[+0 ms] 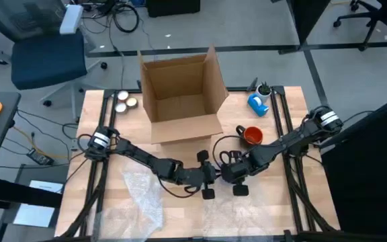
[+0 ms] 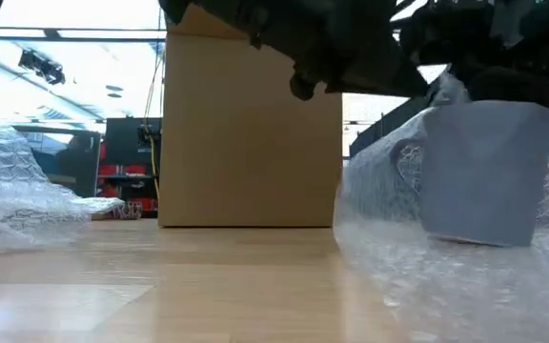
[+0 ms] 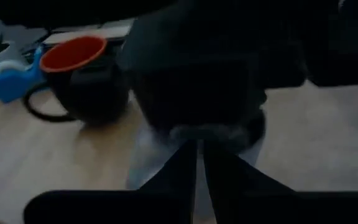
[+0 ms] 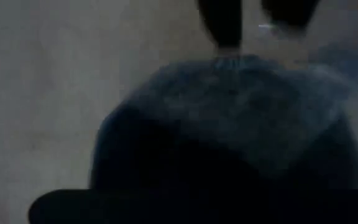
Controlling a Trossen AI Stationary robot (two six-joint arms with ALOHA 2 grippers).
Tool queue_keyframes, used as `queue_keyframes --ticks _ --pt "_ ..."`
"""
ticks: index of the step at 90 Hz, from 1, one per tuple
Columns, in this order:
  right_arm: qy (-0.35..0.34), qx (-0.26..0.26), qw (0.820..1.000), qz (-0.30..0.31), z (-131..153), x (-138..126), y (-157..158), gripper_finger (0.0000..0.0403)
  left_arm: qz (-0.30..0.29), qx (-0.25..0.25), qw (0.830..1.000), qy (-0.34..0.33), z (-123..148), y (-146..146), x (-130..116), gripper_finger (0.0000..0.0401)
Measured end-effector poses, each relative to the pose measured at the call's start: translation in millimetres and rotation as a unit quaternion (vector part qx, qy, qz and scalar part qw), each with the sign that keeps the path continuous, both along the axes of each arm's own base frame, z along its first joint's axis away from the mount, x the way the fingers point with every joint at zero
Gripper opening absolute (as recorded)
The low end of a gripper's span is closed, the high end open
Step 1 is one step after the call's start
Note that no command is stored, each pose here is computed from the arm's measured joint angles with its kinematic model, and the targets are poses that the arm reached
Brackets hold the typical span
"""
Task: Wrap mug
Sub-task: Wrap the blue mug with the top bubble wrap
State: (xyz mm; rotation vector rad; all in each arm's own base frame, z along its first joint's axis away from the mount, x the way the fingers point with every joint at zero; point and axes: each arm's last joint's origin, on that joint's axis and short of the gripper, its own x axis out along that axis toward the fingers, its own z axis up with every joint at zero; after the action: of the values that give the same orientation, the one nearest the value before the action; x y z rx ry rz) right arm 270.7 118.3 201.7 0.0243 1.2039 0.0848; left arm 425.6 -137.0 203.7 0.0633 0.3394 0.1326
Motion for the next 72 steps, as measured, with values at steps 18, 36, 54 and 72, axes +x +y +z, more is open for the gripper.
queue_keyframes --ticks 18,36,54,72 --pt "-0.006 0.0 1.0 0.009 20 3 8 0.0 -0.003 -0.004 1.0 -0.008 1 -1 1 0.0015" --pt "-0.006 -0.003 1.0 0.015 33 5 11 0.0 -0.002 -0.012 1.0 -0.023 4 -1 1 0.0015" --pt "0.008 -0.023 1.0 0.012 58 3 12 0.0 0.0 -0.018 1.0 -0.023 3 -1 1 0.0015" --pt "-0.014 -0.07 0.997 0.001 63 5 9 0.0 -0.002 -0.007 1.0 -0.02 2 0 1 0.0015"
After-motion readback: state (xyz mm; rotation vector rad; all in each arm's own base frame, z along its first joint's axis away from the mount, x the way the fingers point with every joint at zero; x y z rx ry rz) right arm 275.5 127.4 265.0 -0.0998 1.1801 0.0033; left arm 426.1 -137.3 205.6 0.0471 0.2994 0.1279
